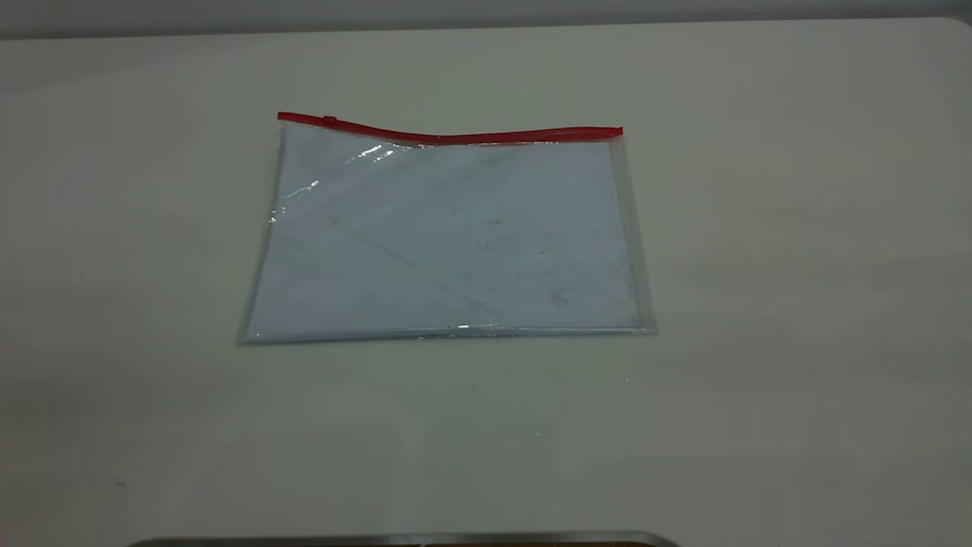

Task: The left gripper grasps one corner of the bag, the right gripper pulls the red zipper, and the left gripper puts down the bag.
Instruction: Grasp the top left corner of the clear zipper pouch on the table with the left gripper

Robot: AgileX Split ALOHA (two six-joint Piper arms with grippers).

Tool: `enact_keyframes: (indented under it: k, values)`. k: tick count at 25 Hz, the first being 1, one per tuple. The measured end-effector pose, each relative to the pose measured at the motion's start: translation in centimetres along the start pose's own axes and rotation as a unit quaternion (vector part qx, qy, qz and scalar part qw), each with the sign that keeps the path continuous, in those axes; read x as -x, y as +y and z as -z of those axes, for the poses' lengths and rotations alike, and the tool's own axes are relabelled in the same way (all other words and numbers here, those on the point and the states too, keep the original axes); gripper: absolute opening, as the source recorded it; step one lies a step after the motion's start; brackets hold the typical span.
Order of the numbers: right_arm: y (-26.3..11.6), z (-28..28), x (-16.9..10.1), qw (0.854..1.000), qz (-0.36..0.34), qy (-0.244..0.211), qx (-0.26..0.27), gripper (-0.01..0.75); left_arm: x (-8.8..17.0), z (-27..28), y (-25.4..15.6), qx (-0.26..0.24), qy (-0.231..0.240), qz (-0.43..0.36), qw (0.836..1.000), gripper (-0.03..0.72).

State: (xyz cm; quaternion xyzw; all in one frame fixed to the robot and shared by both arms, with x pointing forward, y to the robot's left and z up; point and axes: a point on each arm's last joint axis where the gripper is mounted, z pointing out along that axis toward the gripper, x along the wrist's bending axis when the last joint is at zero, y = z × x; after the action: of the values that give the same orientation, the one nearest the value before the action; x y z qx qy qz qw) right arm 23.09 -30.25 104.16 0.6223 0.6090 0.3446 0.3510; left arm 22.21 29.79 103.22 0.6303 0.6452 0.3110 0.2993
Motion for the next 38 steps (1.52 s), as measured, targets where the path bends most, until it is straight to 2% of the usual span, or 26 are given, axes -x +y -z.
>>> enact_keyframes:
  k: [3,6,10,13,18,22,24,28,32,38]
  values:
    - [0.0,0.0,-0.1,1.000,0.004,0.006,0.000,0.458,0.0,0.0,0.0,0.000,0.000,0.001,1.000,0.405]
    - [0.6,-0.5,-0.9,0.999,0.007,0.047,-0.020,0.458,0.0,0.0,0.3,-0.009,0.000,0.019,1.000,0.405]
    - [3.0,-3.4,-2.3,0.991,0.017,0.115,-0.070,0.459,-0.1,-0.8,3.3,-0.069,0.001,0.030,0.997,0.405]
    - [5.1,-6.8,-3.0,0.985,0.035,0.142,-0.087,0.477,-0.3,-2.8,6.6,-0.109,-0.001,0.015,0.994,0.413]
    - [7.3,-13.0,-4.1,0.973,0.073,0.197,-0.100,0.540,-0.4,-8.5,10.6,-0.168,-0.015,-0.010,0.986,0.486]
    - [8.8,-17.8,-5.3,0.957,0.092,0.253,-0.109,0.558,-0.1,-13.5,11.9,-0.186,-0.040,-0.006,0.982,0.593]
    - [9.6,-20.4,-6.2,0.950,0.087,0.277,-0.112,0.559,-0.1,-16.3,12.2,-0.189,-0.046,-0.006,0.981,0.617]
    - [10.2,-25.5,-9.3,0.933,0.101,0.325,-0.118,0.561,-0.2,-21.4,13.1,-0.198,-0.050,0.007,0.979,0.619]
    - [9.8,-30.2,-13.1,0.915,0.113,0.362,-0.138,0.561,-0.3,-26.6,14.4,-0.228,-0.053,0.007,0.972,0.614]
    - [9.2,-35.7,-16.1,0.901,0.097,0.390,-0.164,0.561,-0.3,-34.2,15.9,-0.255,-0.076,-0.010,0.964,0.598]
